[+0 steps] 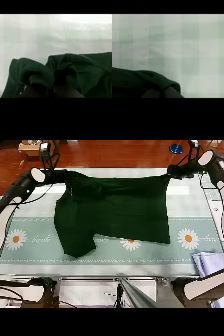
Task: Fold the shirts.
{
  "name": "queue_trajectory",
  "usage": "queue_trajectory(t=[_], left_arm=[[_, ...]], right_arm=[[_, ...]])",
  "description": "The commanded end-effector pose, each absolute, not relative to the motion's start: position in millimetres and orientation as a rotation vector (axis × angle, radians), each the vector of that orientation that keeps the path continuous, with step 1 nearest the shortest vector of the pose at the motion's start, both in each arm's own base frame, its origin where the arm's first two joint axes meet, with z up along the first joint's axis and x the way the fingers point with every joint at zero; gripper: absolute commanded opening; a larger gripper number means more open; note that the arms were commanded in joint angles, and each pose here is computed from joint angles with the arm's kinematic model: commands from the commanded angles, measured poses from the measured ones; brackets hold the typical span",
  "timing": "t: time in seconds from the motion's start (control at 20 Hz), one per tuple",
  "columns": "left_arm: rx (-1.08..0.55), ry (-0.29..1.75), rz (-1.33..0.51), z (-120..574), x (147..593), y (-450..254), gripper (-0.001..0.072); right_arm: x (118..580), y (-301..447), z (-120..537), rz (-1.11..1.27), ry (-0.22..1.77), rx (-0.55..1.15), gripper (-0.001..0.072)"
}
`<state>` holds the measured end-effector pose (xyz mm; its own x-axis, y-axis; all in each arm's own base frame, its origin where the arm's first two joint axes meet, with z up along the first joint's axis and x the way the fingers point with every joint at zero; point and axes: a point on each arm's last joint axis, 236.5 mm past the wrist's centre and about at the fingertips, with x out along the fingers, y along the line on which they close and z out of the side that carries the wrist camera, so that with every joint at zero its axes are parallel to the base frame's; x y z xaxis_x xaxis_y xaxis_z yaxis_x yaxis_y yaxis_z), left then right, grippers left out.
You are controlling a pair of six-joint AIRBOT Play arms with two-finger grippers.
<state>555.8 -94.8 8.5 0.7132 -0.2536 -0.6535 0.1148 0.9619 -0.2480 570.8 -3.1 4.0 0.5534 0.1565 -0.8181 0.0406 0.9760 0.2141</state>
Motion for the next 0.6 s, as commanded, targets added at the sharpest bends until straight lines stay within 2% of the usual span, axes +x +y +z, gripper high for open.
queue_trajectory(t=[0.0, 0.05, 0.1, 0.15, 0.2, 0.25, 0.4, 0.55], left_arm=[[-0.196, 0.797, -0.202, -9.9, 553.7, -92.3, 0.0233], [-0.200, 0.816, -0.206, -2.0, 549.8, -86.3, 0.0411], [-0.193, 0.854, -0.214, 9.2, 542.3, -76.6, 0.0486], [-0.181, 0.905, -0.219, 19.7, 530.9, -63.9, 0.0485], [-0.174, 0.974, -0.223, 28.5, 514.4, -50.0, 0.0485], [-0.180, 1.075, -0.228, 33.1, 489.4, -35.0, 0.0486], [-0.322, 1.377, -0.195, 17.8, 410.7, -2.8, 0.0486], [-0.469, 1.530, -0.263, -14.5, 353.5, -14.6, 0.0486]], right_arm=[[562.9, -3.3, -5.9, 0.063, 1.034, 0.234, 0.0184], [555.5, -6.7, 5.7, 0.074, 1.039, 0.216, 0.0246], [543.8, -11.7, 21.0, 0.089, 1.051, 0.190, 0.0275], [529.0, -19.4, 35.5, 0.100, 1.071, 0.155, 0.0298], [510.0, -30.4, 48.2, 0.099, 1.107, 0.114, 0.0381], [487.7, -45.0, 60.2, 0.075, 1.153, 0.093, 0.0429], [415.9, -94.4, 62.7, -0.088, 1.381, 0.074, 0.0429], [379.8, -97.1, 35.9, -0.065, 1.487, 0.185, 0.0429]])
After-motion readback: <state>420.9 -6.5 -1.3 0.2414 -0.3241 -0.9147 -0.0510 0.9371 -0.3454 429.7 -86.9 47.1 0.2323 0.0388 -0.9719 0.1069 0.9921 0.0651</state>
